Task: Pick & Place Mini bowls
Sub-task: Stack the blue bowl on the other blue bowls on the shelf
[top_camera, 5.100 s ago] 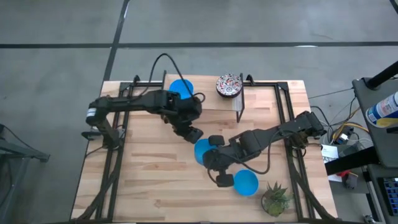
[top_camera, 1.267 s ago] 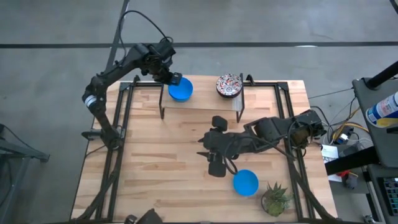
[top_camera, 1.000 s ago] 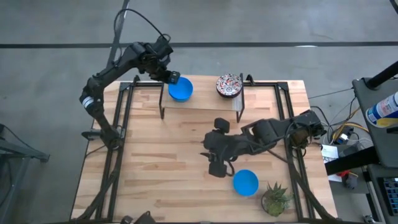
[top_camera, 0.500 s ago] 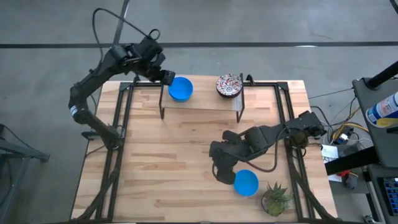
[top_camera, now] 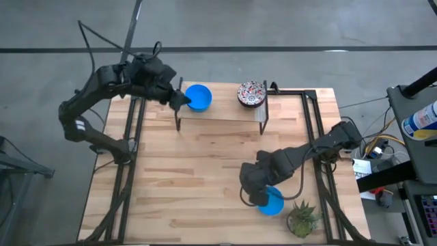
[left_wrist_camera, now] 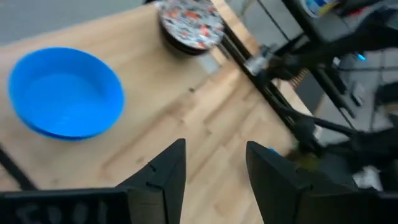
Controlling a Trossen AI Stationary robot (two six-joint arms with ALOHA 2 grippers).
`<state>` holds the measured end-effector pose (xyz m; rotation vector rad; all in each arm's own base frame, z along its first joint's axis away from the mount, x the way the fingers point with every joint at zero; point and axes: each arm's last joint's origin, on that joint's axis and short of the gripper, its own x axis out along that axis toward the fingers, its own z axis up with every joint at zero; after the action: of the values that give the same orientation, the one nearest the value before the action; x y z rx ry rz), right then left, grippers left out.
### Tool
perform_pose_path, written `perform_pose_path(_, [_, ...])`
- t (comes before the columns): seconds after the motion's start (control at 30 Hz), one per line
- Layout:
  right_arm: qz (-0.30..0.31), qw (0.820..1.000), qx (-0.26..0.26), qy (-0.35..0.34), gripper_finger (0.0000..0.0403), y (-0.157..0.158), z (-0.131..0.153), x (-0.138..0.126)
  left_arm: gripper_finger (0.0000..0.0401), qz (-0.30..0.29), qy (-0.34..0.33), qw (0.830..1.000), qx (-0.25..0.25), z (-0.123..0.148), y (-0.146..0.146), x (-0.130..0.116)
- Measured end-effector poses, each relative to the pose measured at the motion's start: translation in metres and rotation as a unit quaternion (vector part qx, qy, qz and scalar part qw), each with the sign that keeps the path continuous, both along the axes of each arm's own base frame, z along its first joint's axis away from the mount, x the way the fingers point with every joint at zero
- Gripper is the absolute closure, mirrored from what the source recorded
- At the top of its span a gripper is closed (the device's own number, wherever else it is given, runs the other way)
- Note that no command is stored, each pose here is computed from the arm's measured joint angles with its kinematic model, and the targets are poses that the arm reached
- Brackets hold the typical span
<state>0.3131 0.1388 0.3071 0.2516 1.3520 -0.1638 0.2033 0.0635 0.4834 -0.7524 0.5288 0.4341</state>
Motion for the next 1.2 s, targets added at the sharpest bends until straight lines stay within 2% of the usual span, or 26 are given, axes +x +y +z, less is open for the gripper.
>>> perform_pose_path(0.1, [-0.003, 1.000, -0.005, 0.027, 0.0211, 0.002, -0.014, -0.008, 0.0243, -0.025, -0.012, 1.000, -0.005, 0.002, -0.013, 0.003])
perform_pose_path(0.33, [-0.048, 0.997, 0.024, 0.058, 0.0211, 0.000, -0.042, -0.030, 0.0243, -0.072, -0.036, 0.997, -0.003, 0.006, -0.035, 0.012])
perform_pose_path(0.67, [-0.134, 0.987, 0.080, 0.027, 0.0211, -0.006, -0.069, -0.071, 0.0243, -0.076, -0.041, 0.996, -0.014, 0.005, -0.040, 0.016])
perform_pose_path(0.87, [-0.175, 0.978, 0.103, 0.056, 0.0211, -0.010, -0.094, -0.093, 0.0243, -0.088, -0.052, 0.995, -0.019, 0.007, -0.047, 0.018])
perform_pose_path(1.0, [-0.192, 0.972, 0.117, 0.068, 0.0213, -0.009, -0.109, -0.101, 0.0243, -0.104, -0.062, 0.992, -0.021, 0.009, -0.055, 0.020])
perform_pose_path(1.2, [-0.203, 0.970, 0.109, 0.078, 0.0231, -0.010, -0.124, -0.104, 0.0243, -0.114, -0.070, 0.991, -0.026, 0.010, -0.064, 0.021])
